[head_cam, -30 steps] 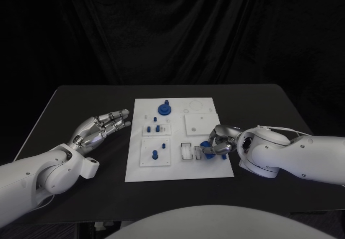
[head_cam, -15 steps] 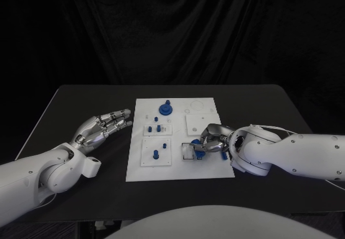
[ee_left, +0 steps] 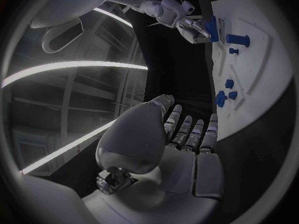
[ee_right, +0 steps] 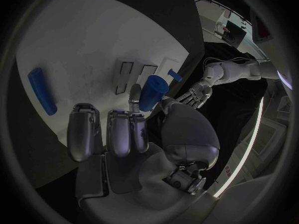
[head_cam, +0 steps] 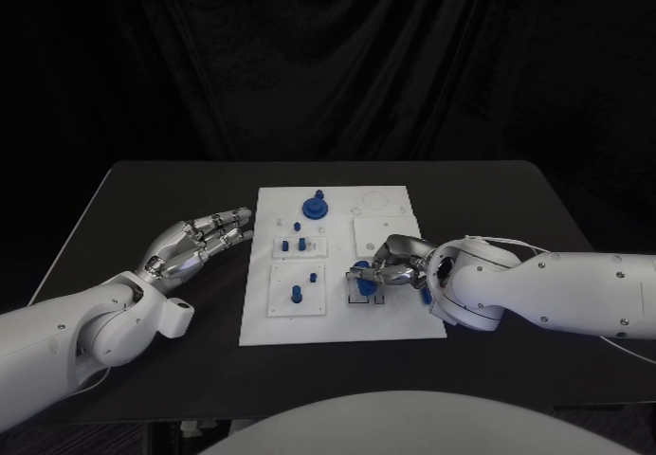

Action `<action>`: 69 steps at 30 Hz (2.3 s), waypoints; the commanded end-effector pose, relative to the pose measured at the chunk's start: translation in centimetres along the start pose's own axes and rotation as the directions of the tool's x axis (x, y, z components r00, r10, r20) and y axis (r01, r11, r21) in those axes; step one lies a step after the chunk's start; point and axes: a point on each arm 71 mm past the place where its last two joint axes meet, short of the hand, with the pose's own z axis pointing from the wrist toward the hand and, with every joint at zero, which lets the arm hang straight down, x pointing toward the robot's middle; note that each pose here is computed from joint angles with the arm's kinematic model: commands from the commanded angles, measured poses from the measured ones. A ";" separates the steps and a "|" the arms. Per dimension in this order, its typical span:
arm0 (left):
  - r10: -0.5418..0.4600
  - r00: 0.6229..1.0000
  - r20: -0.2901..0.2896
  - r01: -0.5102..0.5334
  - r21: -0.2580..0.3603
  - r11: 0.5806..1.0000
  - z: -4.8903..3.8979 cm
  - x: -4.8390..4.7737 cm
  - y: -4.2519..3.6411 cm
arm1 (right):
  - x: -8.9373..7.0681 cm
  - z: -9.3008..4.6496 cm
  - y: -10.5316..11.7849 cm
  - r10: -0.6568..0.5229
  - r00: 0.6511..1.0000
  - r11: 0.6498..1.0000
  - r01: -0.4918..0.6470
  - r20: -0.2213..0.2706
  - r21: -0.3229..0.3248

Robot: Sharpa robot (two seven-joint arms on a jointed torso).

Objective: Assemble the parts on the task board

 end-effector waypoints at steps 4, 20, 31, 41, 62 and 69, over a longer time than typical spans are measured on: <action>-0.014 1.000 -0.010 0.015 0.068 0.998 0.01 0.13 -0.41 | 0.0 0.2 0.0 -0.001 1.000 1.000 0.001 -0.005 -0.002; -0.015 1.000 -0.009 0.016 0.063 0.998 -0.09 0.10 -0.29 | -0.2 0.1 -0.2 -0.001 1.000 1.000 0.001 0.007 -0.006; -0.015 1.000 -0.006 0.016 0.061 0.998 -0.27 0.00 -0.25 | -1.5 -1.2 0.6 0.015 0.984 0.981 0.020 0.178 -0.193; -0.013 1.000 0.000 0.013 0.059 0.998 -0.46 -0.14 -0.24 | -1.3 -2.7 1.5 -0.198 0.937 0.918 0.280 0.287 -0.281; -0.018 1.000 -0.004 0.018 0.053 0.998 -0.57 -0.16 -0.08 | 1.8 -1.6 1.5 -0.391 0.877 0.846 0.462 0.280 -0.265; -0.021 1.000 -0.006 0.022 0.049 0.999 -0.62 -0.11 0.01 | 2.5 -1.4 1.7 -0.399 0.873 0.839 0.471 0.279 -0.273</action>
